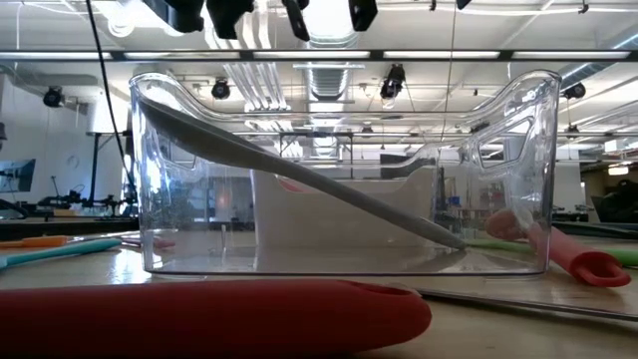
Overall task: Pick & Place Kitchen Items
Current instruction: Put the black slotted spoon into the bottom transparent bin
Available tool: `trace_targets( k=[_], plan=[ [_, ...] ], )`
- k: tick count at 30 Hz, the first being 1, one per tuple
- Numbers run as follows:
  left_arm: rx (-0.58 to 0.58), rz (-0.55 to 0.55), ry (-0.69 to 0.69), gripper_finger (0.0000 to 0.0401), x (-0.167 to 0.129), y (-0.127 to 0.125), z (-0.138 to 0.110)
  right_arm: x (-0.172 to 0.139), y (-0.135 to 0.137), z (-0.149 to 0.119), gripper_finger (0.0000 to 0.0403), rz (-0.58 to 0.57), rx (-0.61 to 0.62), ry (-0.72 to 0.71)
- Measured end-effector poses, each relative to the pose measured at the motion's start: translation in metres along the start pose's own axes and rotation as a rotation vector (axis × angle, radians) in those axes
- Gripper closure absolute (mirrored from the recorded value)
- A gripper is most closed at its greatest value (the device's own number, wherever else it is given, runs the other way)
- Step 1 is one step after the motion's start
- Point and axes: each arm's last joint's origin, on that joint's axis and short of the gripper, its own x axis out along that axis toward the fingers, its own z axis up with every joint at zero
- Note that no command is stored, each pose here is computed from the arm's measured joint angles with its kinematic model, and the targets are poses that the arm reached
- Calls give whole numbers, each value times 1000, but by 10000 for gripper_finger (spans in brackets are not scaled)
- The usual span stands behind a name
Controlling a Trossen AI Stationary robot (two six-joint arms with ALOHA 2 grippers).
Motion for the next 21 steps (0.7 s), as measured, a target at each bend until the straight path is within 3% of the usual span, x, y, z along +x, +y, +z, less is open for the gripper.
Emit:
trace_targets(
  k=[12, 21],
  plan=[
    [-2, -178, 13, 322, 23, 16, 1, 23, -13, 0, 213, -14, -1, 23],
    [6, -206, 18, 322, 23, 18, 3, 40, -16, 4, 217, 113, 45, 40]
  ],
)
